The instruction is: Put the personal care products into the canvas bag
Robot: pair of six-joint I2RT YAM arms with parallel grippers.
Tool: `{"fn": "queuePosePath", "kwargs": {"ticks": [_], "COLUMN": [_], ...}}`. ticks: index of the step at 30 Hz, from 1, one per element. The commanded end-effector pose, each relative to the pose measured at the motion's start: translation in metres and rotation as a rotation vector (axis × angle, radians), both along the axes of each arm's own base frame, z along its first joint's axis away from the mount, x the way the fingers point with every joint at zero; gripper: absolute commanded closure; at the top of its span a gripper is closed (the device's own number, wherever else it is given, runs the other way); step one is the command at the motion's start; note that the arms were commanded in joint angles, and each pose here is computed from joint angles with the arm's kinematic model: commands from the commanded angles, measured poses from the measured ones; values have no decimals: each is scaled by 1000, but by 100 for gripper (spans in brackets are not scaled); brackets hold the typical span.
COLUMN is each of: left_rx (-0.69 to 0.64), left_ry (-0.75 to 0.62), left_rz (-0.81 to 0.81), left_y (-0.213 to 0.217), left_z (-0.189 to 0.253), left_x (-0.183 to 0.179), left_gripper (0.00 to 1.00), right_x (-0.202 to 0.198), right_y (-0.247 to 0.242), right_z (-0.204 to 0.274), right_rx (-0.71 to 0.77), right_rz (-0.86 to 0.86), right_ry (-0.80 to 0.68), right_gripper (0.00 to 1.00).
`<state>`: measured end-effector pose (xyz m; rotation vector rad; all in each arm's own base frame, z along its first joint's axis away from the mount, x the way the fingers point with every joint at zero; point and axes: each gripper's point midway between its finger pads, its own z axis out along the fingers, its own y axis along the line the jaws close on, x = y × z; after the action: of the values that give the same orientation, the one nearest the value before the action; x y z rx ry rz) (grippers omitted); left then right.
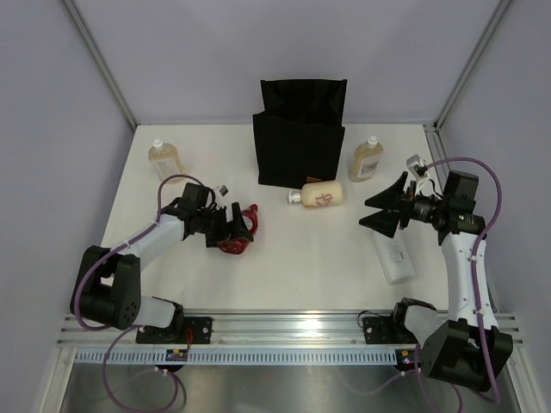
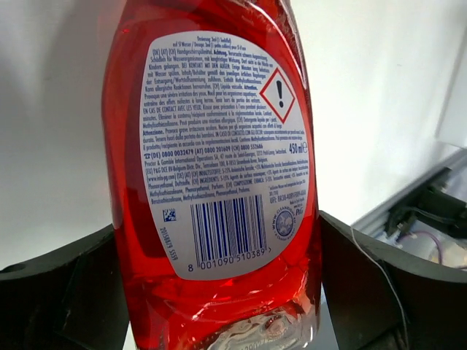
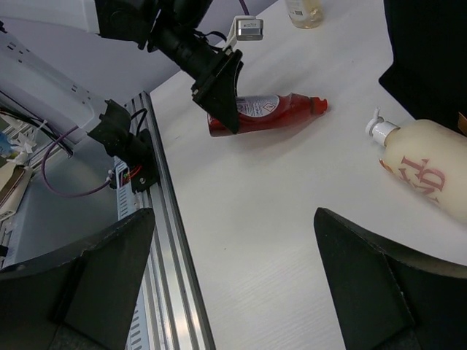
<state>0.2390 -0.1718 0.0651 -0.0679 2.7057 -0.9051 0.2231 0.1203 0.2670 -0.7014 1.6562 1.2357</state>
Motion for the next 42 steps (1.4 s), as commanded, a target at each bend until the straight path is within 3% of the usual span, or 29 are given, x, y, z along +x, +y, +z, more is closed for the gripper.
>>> {"fn": "queuePosePath", "kwargs": {"ticks": [1, 5, 6, 7, 8, 10, 14, 17, 20, 26, 31, 39, 42], "left_rx": [-205, -285, -305, -309, -315, -333, -350, -356, -373, -406, -430, -462, -475], "left_ry": [-110, -44, -36, -23, -13, 19, 66, 87, 101, 115, 129, 117, 114], "left_rz": [-114, -128, -139, -141, -142, -153, -172, -176, -177, -170, -174, -169, -164], "left_y": [-30, -39, -41, -42, -42, -44, -45, -44, -45, -48, -50, -54, -56], "left_z": [39, 42, 45, 44, 45, 45, 45, 44, 44, 44, 46, 56, 58], "left_x": [5, -6, -9, -11, -13, -20, -30, -36, -39, -42, -43, -36, -33], "left_gripper": [100, 100, 100, 100, 100, 100, 100, 100, 100, 100, 100, 100, 100], "right_x": [-16, -13, -12, -14, -20, -32, -11, -2, 19, 18, 25, 22, 20], "right_y": [6, 6, 7, 19, 24, 49, 81, 124, 166, 245, 265, 284, 287], "right_z": [25, 14, 14, 9, -9, -21, -49, -62, -71, -95, -119, -148, -156], "right_rx": [82, 46, 4, -79, -173, -282, -490, -548, -601, -607, -609, -589, -584], "right_rz": [116, 85, 77, 135, 151, 299, 424, 542, 544, 538, 462, 563, 577], "right_ry": [-67, -76, -116, -290, -263, -404, -648, -702, -744, -789, -836, -887, -844], "right_gripper": [1, 0, 1, 0, 0, 1, 1, 0, 0, 1, 1, 1, 4]}}
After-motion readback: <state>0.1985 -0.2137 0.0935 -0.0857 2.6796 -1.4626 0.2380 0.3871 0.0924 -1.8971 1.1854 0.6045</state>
